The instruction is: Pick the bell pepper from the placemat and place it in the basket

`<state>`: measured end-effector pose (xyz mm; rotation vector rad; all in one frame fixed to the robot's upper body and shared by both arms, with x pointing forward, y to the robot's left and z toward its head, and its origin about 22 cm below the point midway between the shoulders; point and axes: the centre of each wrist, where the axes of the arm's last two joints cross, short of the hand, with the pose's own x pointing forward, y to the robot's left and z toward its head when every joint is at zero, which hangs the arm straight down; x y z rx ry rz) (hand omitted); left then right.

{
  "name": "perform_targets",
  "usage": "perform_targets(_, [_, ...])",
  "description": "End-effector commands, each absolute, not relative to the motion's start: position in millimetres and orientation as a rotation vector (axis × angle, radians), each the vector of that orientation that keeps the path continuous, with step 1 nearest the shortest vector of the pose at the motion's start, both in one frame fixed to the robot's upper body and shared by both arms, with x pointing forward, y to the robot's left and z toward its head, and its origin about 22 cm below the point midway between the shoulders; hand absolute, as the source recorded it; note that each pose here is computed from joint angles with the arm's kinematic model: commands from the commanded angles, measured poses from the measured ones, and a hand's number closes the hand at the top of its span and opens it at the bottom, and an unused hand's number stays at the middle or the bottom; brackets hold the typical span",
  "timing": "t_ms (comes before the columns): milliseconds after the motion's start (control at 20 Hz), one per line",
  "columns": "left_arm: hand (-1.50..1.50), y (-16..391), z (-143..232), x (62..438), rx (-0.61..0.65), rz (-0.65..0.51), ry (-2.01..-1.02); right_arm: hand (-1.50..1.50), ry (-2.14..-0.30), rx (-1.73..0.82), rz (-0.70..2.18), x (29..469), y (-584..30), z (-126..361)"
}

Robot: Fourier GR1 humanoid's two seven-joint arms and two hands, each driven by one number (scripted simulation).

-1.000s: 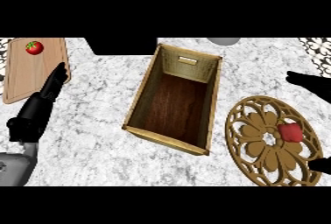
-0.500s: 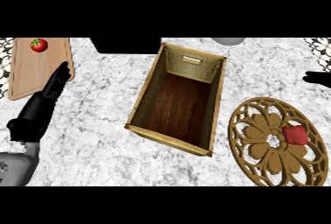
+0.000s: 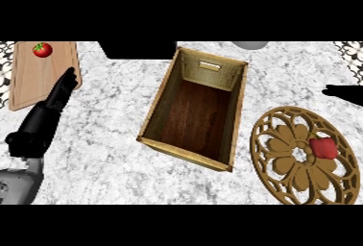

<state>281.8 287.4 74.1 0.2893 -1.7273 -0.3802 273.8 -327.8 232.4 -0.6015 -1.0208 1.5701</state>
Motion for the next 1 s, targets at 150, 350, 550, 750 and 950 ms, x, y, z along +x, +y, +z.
perform_targets(150, [0.00,286,91,284,0.300,-0.379,-1.727,-1.50,-0.905,-0.616,1.630,284,-341,194])
perform_targets(350, [0.00,289,77,288,0.281,-0.371,-1.725,-1.50,-0.851,-0.593,1.660,289,-343,163])
perform_targets(550, [0.00,303,82,282,0.293,-0.380,-1.739,-1.50,-0.854,-0.619,1.643,303,-352,167])
perform_targets(750, [0.00,303,85,287,0.281,-0.382,-1.729,-1.50,-0.864,-0.636,1.655,298,-365,127])
perform_targets(950, [0.00,283,63,290,0.288,-0.373,-1.718,-1.50,-0.895,-0.654,1.627,300,-354,110])
